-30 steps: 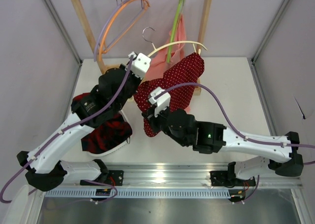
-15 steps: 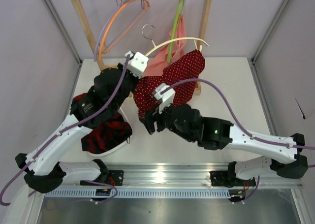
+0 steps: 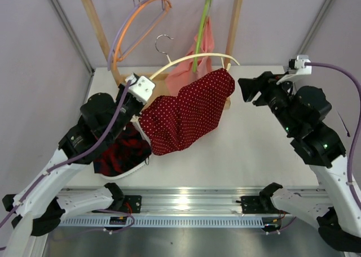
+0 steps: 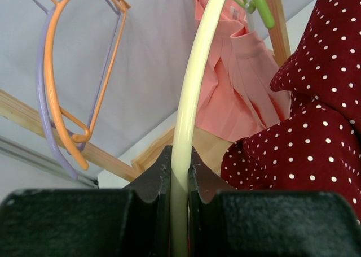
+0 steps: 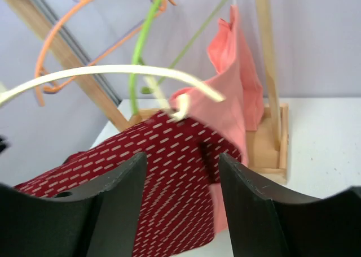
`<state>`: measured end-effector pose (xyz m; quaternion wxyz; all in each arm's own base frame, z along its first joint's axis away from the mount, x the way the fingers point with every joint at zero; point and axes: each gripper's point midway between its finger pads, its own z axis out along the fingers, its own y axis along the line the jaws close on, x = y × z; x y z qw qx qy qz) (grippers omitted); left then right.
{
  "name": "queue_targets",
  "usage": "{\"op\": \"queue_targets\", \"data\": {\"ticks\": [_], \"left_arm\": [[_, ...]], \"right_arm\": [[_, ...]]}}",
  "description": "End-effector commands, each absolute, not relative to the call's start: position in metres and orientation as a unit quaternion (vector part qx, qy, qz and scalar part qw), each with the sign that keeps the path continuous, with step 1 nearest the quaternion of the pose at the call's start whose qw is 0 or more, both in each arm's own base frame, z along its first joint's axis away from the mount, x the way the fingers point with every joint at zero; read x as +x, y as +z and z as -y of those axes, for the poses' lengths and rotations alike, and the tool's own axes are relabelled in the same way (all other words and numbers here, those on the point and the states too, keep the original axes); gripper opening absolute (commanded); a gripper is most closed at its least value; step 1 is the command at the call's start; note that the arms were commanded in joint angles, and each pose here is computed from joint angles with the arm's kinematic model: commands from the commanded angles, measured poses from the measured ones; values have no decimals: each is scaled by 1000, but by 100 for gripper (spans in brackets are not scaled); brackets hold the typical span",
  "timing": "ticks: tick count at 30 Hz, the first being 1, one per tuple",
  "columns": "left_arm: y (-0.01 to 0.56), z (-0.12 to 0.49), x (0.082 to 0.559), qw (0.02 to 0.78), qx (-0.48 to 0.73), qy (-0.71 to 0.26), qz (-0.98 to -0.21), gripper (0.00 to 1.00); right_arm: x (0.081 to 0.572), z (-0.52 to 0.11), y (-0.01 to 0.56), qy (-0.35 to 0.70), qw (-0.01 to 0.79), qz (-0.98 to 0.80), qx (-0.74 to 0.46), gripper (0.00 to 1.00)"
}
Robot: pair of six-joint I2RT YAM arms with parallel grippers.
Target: Place the skirt on the hanger
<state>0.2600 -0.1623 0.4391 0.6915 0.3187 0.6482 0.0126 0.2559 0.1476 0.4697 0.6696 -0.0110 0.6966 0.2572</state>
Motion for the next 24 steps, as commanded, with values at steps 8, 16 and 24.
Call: {"op": "queue_targets", "data": {"ticks": [8,16,24], "left_arm": [[481,146,233,748,318,-12,-582,0],[479,149,233,747,324,-13,-581,0],[481,152,227,754,335,-26,-565,0]], "right_arm": [[263,-191,440,368,585,-712,-127,63],[245,-198,420,397,569,-705,-148,66],[256,-196,400,372,563,-723,-148,66]]}}
